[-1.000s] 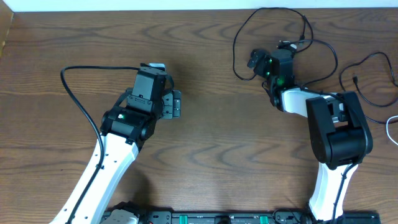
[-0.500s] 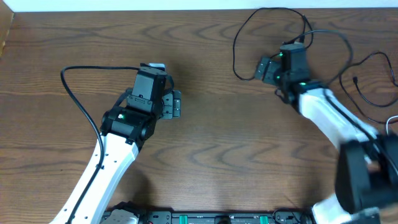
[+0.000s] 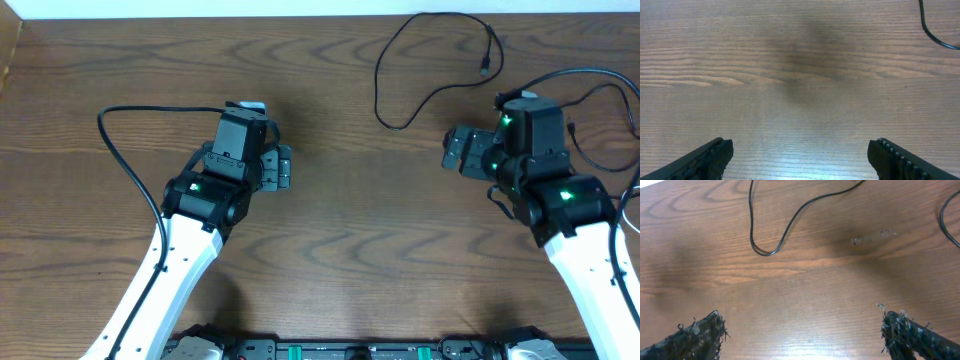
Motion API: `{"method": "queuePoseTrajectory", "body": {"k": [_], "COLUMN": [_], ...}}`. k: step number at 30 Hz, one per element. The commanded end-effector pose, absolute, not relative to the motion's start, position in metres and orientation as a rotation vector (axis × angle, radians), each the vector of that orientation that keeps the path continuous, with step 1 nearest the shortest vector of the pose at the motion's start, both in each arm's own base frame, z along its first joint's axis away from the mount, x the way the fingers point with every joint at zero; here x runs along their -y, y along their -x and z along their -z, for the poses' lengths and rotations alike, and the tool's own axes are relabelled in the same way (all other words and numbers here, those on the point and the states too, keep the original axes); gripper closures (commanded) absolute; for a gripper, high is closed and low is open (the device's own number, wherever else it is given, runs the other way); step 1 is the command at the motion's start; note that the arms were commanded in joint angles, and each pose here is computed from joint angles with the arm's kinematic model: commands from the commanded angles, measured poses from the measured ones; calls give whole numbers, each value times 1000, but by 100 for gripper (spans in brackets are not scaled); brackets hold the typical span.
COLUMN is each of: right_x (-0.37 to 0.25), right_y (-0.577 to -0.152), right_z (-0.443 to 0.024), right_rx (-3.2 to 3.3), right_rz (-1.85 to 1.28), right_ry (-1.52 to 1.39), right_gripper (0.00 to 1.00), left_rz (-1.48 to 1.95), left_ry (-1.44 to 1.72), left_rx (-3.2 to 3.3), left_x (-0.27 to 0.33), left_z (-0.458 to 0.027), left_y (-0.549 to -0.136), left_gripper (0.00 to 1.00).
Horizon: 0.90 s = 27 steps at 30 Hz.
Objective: Untangle cables
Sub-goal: 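Lift the right gripper away from the cables and hold above the right side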
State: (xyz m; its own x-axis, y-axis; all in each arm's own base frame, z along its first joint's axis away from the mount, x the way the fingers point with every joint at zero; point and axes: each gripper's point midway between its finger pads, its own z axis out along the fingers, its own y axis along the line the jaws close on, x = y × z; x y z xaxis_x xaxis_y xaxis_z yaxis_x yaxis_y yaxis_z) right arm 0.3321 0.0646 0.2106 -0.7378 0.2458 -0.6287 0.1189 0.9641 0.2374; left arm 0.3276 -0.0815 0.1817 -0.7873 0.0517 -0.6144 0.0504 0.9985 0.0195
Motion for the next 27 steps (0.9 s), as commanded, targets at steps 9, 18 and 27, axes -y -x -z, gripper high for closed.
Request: {"method": "queuePoseTrajectory", "body": {"k": [9, 18, 27], "right_x": [-46, -36, -36], "right_y": [-320, -315, -315], "right_z": [-206, -202, -202], "right_rx": [-2436, -2453, -2453], "right_rz": [-97, -27, -27], "right_ry": [-279, -298, -298], "right_gripper": [1, 1, 1], "left_rz": [-11, -11, -11], "left_ry": [-57, -57, -57], "left_rx": [-2464, -2464, -2464], "left_x": [79, 79, 79], "left_z": [-188, -188, -188], "left_y": [-330, -330, -330], "left_gripper": [9, 9, 9]}}
